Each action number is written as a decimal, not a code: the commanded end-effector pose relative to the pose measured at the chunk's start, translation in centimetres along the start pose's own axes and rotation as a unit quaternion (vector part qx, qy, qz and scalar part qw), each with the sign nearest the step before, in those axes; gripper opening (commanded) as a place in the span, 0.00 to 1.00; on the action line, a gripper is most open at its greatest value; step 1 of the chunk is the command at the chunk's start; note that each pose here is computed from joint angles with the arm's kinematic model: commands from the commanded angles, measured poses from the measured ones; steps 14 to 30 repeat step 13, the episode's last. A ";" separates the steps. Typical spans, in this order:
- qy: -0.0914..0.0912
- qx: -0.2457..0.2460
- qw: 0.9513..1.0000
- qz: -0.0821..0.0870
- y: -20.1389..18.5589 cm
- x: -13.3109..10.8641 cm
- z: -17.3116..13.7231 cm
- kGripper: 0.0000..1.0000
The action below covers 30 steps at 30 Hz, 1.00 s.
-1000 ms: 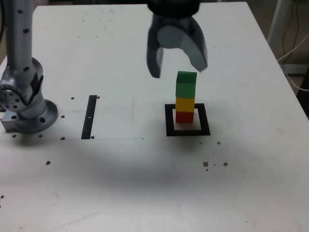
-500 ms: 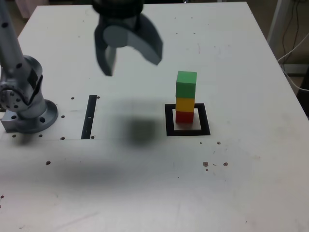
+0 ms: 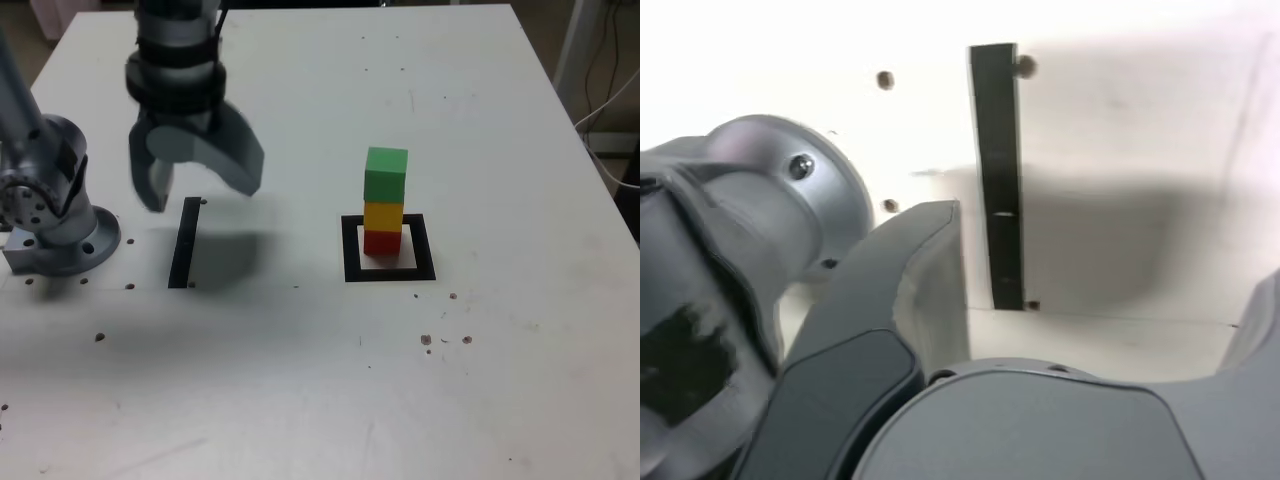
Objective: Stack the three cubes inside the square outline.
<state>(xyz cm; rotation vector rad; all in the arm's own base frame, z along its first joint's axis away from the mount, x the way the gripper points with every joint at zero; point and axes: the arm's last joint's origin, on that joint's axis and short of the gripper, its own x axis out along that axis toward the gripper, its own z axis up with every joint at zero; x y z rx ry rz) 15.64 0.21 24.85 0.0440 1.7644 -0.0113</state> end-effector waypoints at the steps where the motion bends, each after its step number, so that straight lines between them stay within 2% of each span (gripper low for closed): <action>1: 0.003 -0.003 1.000 -0.002 0.0 0.8 -0.6 1.00; 9: 0.013 -0.004 1.000 -0.007 -0.1 2.9 -1.4 1.00; 30: 0.010 -0.005 1.000 -0.009 -0.2 3.0 -1.3 1.00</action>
